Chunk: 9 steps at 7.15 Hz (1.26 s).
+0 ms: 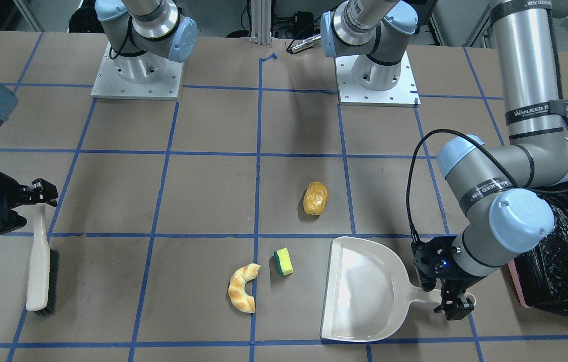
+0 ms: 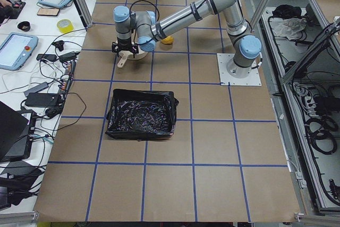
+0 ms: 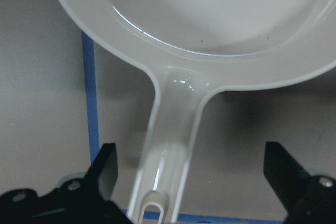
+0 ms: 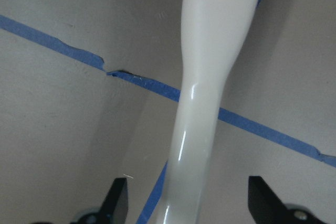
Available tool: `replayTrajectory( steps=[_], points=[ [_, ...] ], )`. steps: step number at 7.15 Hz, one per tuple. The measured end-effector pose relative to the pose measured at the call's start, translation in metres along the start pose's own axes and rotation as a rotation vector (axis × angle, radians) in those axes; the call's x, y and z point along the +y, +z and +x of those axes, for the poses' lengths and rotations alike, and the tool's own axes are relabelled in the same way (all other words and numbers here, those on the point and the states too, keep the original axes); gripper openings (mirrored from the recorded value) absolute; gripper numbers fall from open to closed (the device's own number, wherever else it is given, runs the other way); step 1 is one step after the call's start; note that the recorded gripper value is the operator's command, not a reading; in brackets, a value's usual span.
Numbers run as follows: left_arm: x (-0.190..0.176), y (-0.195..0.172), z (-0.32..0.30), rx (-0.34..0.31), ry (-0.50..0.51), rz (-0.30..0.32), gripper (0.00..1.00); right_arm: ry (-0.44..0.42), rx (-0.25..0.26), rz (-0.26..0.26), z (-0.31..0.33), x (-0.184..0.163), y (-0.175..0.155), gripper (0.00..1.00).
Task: Sweep and dump trash into bin
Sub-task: 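Lift the brush with the right gripper and carry it toward the dustpan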
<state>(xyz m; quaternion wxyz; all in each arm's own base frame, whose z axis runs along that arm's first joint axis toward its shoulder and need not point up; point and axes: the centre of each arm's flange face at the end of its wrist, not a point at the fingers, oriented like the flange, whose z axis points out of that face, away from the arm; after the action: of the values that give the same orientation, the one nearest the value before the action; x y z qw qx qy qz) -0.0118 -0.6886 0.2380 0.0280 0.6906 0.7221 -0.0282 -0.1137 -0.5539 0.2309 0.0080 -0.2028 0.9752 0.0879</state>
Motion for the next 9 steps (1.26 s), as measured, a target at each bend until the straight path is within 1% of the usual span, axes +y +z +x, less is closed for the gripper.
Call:
replayTrajectory(
  steps=[1,2,4,5,6,7,8,9],
  points=[
    [0.0,0.008,-0.002,0.008,0.0,0.01,0.98,0.002,0.003,0.004,-0.001,0.0,0.001,0.24],
    [0.0,0.011,-0.004,0.01,0.0,0.016,0.98,0.005,0.005,0.008,0.0,0.0,0.001,0.0],
    [-0.002,0.025,-0.006,0.026,0.002,0.042,0.98,0.007,0.004,0.014,-0.001,-0.001,0.0,0.0],
    [-0.003,0.035,-0.005,0.039,0.003,0.052,0.87,0.011,0.002,0.018,-0.001,-0.001,-0.001,0.0],
    [-0.003,0.04,-0.004,0.047,0.003,0.056,0.74,0.028,0.004,0.022,-0.002,-0.001,-0.004,0.0],
    [-0.004,0.043,-0.004,0.051,0.003,0.058,0.69,0.07,0.009,0.031,-0.006,-0.002,-0.011,0.0],
    [-0.004,0.044,-0.004,0.052,0.003,0.065,0.45,0.122,0.01,0.052,-0.017,-0.009,-0.022,0.0],
    [-0.006,0.045,-0.003,0.052,0.004,0.078,0.26,0.161,0.007,0.072,-0.04,-0.024,-0.03,0.0]
  ],
)
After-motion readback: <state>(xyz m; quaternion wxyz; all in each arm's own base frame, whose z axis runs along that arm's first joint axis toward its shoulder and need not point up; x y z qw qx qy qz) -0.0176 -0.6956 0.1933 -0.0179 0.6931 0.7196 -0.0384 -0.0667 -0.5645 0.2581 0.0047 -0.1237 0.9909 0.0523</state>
